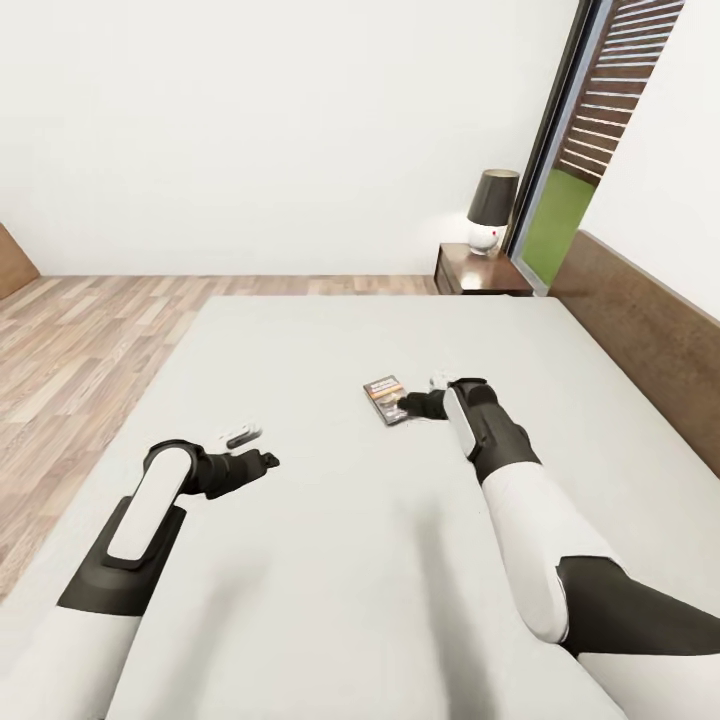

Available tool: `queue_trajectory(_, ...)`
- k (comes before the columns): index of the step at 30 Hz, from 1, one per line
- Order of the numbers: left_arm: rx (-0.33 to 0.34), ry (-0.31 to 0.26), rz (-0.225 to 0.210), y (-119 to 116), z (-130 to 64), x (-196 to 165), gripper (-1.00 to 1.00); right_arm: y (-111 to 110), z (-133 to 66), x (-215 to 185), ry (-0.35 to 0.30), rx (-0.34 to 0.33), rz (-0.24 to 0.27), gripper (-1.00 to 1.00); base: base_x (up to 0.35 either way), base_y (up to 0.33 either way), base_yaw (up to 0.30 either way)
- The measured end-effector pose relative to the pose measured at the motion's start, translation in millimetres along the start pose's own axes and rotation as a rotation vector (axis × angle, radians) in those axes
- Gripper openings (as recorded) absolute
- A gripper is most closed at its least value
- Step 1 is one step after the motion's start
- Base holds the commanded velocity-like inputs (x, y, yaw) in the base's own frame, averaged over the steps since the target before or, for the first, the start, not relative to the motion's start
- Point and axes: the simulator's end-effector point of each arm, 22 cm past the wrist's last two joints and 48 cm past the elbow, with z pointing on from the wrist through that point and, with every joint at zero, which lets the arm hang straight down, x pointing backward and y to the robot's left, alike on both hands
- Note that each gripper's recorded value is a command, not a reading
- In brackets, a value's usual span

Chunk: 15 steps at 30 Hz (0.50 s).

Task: In the bedroom, move the book from the bed onto either nightstand, and place the two sandals side by side next to the bed.

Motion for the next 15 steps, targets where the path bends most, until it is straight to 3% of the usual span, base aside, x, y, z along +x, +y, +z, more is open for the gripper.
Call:
queue_trajectory(4,-0.006,0.021,0.038,-7.8,-0.3,2.2,1.0,20.3,-19.7,-28.8,0.038,-0.051,0.018,1.0,0.0,0.0,0.0)
queue_trajectory(8,0.005,0.005,-0.013,2.2,-6.3,-12.5,1.0,32.6,-35.5,-62.4,0.018,-0.072,0.013,1.0,0.0,0.0,0.0)
queue_trajectory(15,0.069,0.002,-0.063,-4.7,-13.9,-24.7,1.0,38.2,-44.7,-80.6,0.004,-0.082,0.012,1.0,0.0,0.0,0.0)
